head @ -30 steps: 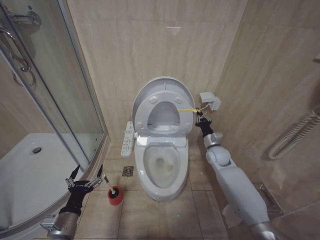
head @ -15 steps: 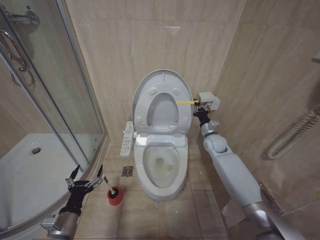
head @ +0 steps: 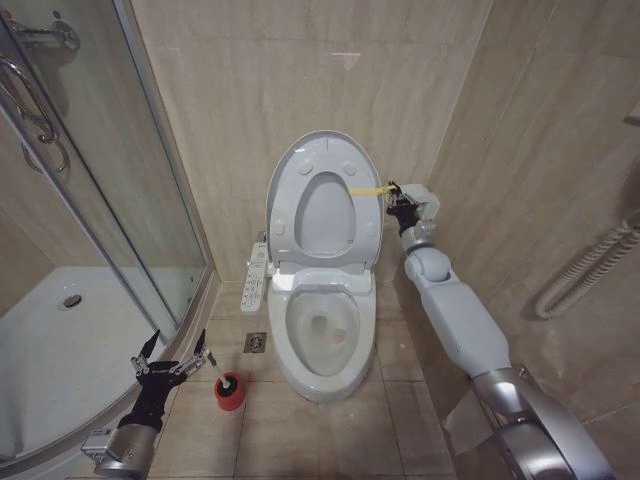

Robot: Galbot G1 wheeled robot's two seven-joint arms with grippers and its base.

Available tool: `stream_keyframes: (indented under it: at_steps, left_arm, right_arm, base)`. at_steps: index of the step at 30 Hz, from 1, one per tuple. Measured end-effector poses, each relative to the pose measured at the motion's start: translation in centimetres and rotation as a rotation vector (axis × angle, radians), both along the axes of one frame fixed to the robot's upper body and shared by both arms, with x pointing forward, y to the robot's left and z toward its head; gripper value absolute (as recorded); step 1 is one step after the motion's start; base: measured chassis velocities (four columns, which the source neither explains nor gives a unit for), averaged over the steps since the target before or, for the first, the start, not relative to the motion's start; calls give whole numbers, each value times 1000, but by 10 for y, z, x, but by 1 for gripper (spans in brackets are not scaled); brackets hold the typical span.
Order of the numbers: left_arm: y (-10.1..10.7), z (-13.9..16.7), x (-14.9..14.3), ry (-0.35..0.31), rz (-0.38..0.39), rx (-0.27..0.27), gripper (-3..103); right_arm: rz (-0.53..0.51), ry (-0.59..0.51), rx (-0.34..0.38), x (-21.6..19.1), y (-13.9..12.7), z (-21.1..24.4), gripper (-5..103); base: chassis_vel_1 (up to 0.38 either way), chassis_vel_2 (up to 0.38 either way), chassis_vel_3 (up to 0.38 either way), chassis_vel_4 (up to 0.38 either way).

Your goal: Open the toilet lid, clean the toilet bowl with a toilet brush, close the toilet lid, and flush.

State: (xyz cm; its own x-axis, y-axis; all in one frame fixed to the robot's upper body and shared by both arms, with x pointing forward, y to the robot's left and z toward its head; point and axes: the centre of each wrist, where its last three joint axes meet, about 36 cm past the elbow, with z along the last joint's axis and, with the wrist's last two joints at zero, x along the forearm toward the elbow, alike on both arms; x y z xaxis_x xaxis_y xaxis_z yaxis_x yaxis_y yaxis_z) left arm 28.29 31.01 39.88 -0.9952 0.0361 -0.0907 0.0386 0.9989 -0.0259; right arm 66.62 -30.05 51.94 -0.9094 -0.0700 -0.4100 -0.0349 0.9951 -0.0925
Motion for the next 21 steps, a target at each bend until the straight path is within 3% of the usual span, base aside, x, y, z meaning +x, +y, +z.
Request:
stream_keyframes:
  at_steps: [21]
  left_arm:
    - [0,0,0,0,0,0,100]
  right_arm:
    - [6,-29,-19,-3,0,16,6]
  base:
    - [0,0,0,0]
